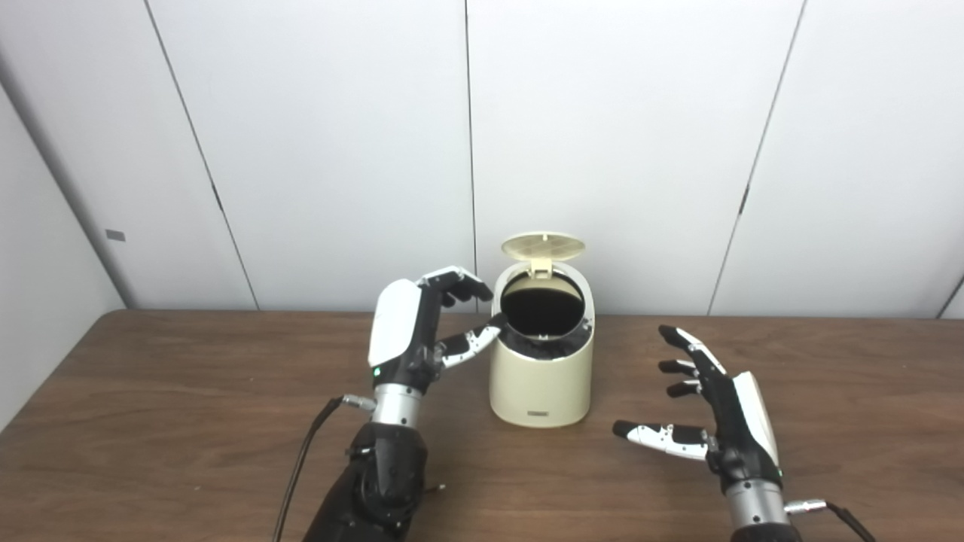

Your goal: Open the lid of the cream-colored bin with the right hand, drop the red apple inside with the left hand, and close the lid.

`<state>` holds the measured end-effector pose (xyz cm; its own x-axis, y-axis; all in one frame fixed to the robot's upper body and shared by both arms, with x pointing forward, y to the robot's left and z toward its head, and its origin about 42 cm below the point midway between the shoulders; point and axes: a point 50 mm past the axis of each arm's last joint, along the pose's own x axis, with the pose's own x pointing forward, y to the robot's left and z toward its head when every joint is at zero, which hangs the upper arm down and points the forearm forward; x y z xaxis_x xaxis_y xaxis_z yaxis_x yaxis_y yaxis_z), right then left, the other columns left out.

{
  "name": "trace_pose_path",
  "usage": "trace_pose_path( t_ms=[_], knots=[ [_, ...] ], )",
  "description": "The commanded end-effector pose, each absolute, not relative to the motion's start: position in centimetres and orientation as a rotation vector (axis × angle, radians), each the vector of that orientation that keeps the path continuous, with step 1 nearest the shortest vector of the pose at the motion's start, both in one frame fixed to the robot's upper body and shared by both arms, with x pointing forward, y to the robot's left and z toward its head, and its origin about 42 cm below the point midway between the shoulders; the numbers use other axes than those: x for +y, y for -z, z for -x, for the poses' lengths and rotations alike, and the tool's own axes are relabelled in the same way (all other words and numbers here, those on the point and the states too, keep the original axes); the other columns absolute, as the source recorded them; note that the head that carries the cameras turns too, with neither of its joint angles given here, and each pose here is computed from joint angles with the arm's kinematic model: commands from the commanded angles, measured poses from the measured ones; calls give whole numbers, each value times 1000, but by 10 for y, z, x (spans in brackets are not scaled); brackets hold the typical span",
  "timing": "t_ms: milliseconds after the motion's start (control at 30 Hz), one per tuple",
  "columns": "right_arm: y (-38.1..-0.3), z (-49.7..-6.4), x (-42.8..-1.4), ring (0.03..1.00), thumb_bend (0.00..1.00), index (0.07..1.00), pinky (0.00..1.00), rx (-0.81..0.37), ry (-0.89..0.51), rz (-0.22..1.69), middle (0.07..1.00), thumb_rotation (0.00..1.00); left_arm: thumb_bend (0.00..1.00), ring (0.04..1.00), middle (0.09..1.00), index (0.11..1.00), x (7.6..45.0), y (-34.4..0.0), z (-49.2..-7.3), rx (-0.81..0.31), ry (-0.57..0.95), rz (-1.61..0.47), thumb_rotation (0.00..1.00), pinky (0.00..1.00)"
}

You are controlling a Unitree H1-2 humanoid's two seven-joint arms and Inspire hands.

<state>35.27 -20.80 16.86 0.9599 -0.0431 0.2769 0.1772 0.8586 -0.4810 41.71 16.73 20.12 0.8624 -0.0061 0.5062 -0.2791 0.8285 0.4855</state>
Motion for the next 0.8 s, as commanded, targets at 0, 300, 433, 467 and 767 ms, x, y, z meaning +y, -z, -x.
trace_pose_path(
  t_ms=[0,300,433,467,767],
  knots=[
    [-187,-357,-206,729,700,837,579,-345,112,517,861,100,515,577,569,493,172,-230,-420,-634,-186,-510,56,568],
    [-184,-356,-210,721,706,833,572,-341,98,531,860,107,511,643,656,498,207,-216,-413,-593,-214,-264,57,619],
    [-183,-357,-212,720,702,825,574,-349,99,524,851,94,512,644,674,499,216,-208,-404,-551,-201,-159,60,588],
    [-183,-358,-212,719,700,821,577,-353,100,522,847,93,512,636,673,499,218,-205,-401,-538,-193,-141,60,572],
    [-218,-378,-210,742,606,804,620,-477,44,567,827,280,511,633,696,498,229,-174,-373,-426,-77,-141,60,557]
  ],
)
